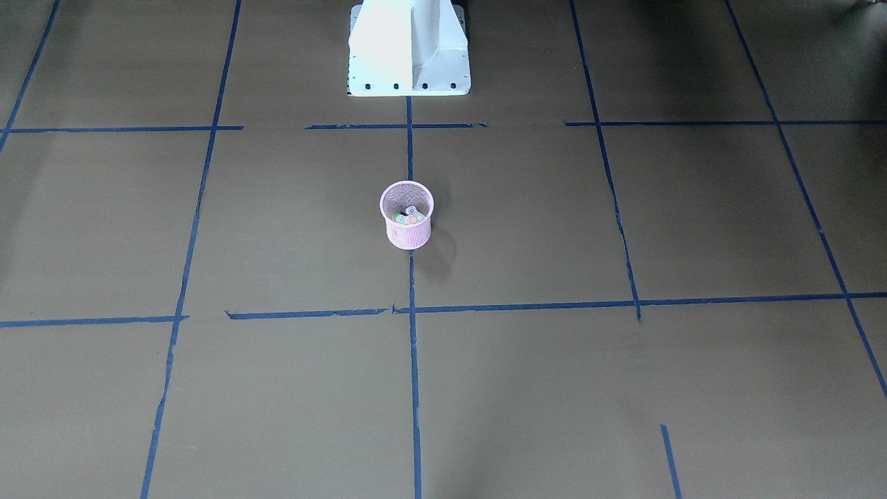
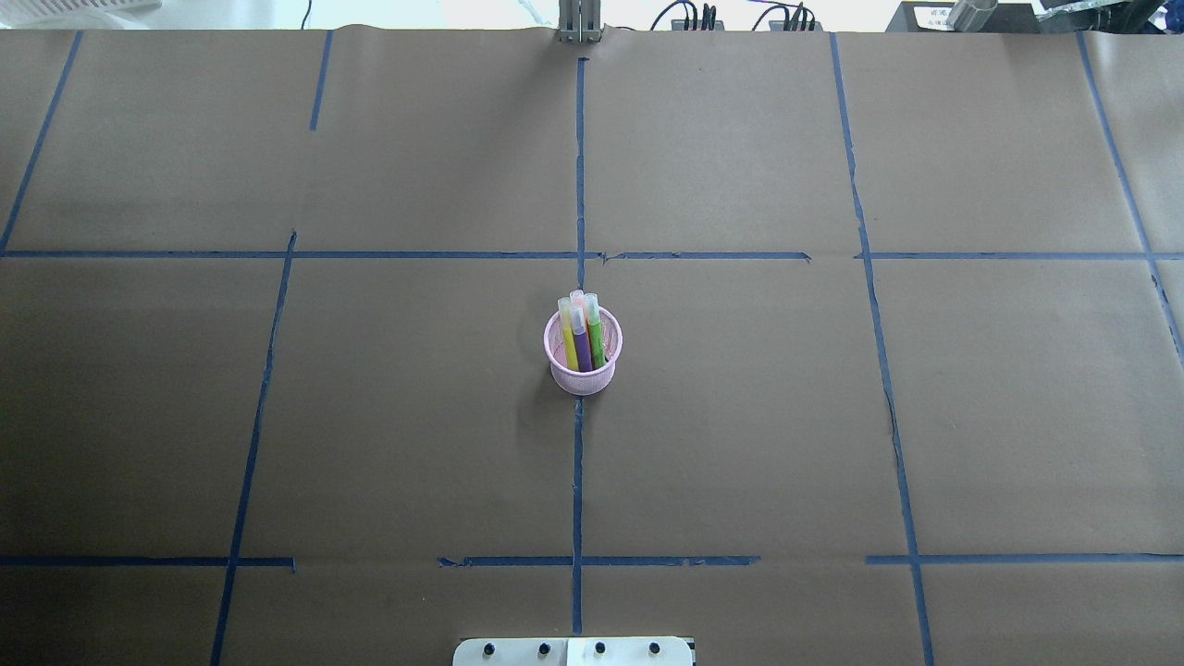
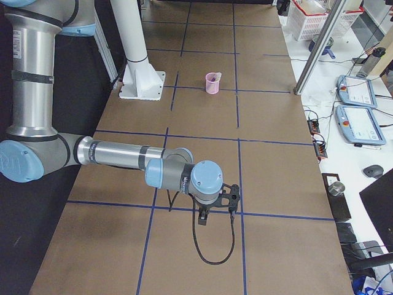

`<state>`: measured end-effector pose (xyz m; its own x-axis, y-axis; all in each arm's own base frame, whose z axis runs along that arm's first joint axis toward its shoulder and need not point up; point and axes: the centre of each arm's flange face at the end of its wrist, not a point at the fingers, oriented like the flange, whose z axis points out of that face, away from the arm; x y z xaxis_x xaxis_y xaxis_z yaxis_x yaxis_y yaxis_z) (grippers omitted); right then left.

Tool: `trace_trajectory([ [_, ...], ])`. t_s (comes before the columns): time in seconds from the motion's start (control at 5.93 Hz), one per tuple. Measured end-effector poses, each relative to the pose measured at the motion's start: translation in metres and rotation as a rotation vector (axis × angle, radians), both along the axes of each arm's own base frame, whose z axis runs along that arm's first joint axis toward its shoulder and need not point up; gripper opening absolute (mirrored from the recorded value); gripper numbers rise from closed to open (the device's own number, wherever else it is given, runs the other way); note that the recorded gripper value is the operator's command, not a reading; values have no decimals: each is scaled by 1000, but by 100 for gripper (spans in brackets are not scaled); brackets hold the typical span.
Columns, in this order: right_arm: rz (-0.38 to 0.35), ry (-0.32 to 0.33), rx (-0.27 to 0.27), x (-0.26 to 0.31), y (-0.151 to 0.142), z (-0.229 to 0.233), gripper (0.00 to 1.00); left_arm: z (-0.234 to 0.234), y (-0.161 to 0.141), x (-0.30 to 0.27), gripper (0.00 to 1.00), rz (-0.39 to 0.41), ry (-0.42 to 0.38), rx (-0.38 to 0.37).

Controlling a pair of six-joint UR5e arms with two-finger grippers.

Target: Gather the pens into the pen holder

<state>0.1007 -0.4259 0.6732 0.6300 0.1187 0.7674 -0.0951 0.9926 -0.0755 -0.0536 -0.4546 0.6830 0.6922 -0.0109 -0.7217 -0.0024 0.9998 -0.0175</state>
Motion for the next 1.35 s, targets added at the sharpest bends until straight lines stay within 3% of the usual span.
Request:
trace_trajectory([
  [1.35, 0, 3, 13, 1, -4, -6, 100, -5, -1, -11, 100, -18, 10, -14],
])
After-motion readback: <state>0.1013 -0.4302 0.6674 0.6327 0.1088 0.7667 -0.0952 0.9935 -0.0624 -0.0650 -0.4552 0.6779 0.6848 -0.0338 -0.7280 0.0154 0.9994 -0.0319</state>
